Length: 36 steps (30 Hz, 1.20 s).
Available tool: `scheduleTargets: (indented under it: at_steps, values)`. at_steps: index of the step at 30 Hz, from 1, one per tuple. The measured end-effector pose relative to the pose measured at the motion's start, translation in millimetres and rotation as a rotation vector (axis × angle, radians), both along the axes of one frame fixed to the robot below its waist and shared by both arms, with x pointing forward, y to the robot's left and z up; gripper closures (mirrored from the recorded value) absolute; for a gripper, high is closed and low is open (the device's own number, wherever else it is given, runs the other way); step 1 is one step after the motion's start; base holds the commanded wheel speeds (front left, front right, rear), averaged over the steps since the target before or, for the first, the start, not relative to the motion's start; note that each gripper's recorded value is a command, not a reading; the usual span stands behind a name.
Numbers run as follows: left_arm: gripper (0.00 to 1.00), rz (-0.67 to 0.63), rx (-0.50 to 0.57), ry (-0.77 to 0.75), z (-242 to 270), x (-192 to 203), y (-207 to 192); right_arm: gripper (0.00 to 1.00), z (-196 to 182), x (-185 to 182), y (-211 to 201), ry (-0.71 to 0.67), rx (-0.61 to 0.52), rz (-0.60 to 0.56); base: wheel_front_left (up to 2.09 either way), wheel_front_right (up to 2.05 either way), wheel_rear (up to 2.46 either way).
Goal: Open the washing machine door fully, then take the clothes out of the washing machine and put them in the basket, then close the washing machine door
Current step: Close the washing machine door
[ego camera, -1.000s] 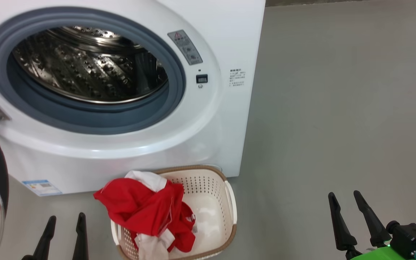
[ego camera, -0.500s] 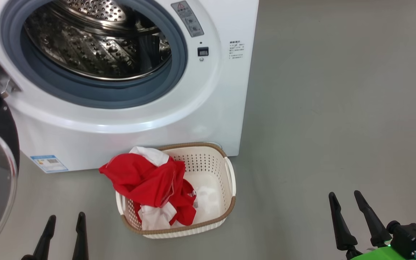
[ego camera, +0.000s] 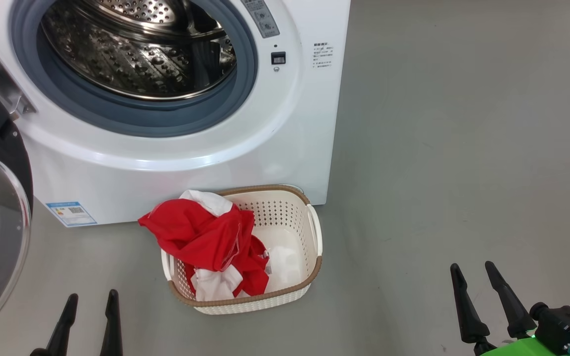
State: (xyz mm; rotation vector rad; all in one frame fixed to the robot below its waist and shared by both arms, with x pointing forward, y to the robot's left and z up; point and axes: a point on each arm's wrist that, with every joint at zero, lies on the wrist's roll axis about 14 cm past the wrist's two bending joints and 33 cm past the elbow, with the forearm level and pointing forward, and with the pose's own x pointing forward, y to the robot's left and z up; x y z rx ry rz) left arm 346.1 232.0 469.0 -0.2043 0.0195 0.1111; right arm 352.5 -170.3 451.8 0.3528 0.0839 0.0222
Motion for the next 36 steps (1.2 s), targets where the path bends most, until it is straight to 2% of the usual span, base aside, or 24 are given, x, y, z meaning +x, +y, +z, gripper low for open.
scheduleTargets:
  at_steps: [10,18,36]
  values:
    - [0.00,0.011,-0.004,0.000,-0.1,-3.2,1.9,0.00,1.5,1.3,3.0,-0.005,0.001,0.010,0.00,0.00,0.00]
    - [0.00,0.072,-0.019,0.015,-5.2,-17.8,15.1,0.00,2.8,7.6,18.4,-0.011,0.001,0.059,0.00,0.00,0.00]
    - [0.00,0.312,-0.054,0.036,-13.4,-83.1,70.5,0.00,2.2,23.1,101.8,-0.014,-0.002,0.318,0.00,0.00,0.00]
